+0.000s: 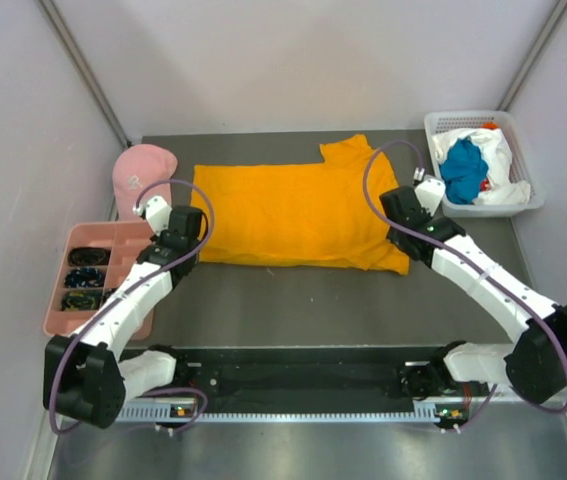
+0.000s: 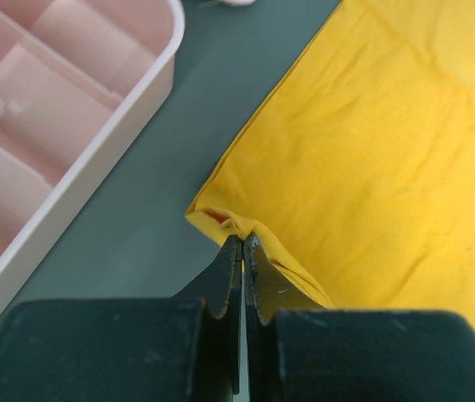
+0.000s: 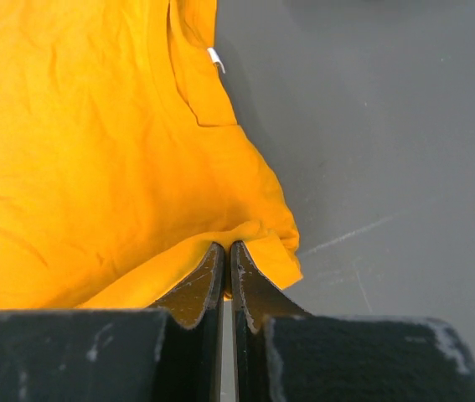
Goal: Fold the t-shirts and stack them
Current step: Fold the flattened tshirt in 1/3 of the way
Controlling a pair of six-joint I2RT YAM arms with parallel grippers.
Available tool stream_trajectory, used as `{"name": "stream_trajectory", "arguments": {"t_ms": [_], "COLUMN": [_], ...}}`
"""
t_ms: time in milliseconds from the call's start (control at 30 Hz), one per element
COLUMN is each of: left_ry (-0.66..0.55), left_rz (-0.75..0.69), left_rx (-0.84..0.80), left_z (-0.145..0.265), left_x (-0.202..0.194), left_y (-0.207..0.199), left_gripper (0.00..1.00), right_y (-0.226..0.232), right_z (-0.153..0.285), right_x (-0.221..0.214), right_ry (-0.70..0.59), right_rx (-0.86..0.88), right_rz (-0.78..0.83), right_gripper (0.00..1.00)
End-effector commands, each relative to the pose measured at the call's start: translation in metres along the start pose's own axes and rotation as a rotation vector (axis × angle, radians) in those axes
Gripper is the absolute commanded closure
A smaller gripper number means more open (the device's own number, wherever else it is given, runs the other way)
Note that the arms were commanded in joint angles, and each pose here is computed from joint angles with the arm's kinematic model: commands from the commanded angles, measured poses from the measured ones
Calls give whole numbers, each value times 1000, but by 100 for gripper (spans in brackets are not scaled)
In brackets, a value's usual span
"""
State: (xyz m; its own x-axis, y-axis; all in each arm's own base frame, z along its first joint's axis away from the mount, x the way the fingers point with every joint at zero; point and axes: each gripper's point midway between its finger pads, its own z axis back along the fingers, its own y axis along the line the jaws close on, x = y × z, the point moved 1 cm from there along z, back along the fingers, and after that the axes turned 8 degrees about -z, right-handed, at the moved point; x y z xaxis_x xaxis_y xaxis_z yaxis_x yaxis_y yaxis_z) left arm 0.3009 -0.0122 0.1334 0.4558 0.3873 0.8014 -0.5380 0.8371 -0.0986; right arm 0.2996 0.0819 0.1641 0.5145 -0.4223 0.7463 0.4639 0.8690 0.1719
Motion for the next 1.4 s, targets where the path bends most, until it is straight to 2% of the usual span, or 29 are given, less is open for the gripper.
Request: {"name": "stream_trajectory", "arguments": {"t_ms": [0,900,1367], "left_ry": [-97,-109,-97], "left_rz": [30,40,16], "left_rx": [-1,65,74], "left_z": [-4,-54,-77], "left_x": [37,62,61], "left_y": [-13,-32,-44], "left_gripper": [100,100,100], "right_y": [18,51,64], "right_z": [-3,-61,-86], "right_x": [35,80,94], "right_ry": [-57,-33,-20], "right_rx": [57,72,66], "right_rz": [-32,-1,-6], "right_gripper": [100,100,100]}}
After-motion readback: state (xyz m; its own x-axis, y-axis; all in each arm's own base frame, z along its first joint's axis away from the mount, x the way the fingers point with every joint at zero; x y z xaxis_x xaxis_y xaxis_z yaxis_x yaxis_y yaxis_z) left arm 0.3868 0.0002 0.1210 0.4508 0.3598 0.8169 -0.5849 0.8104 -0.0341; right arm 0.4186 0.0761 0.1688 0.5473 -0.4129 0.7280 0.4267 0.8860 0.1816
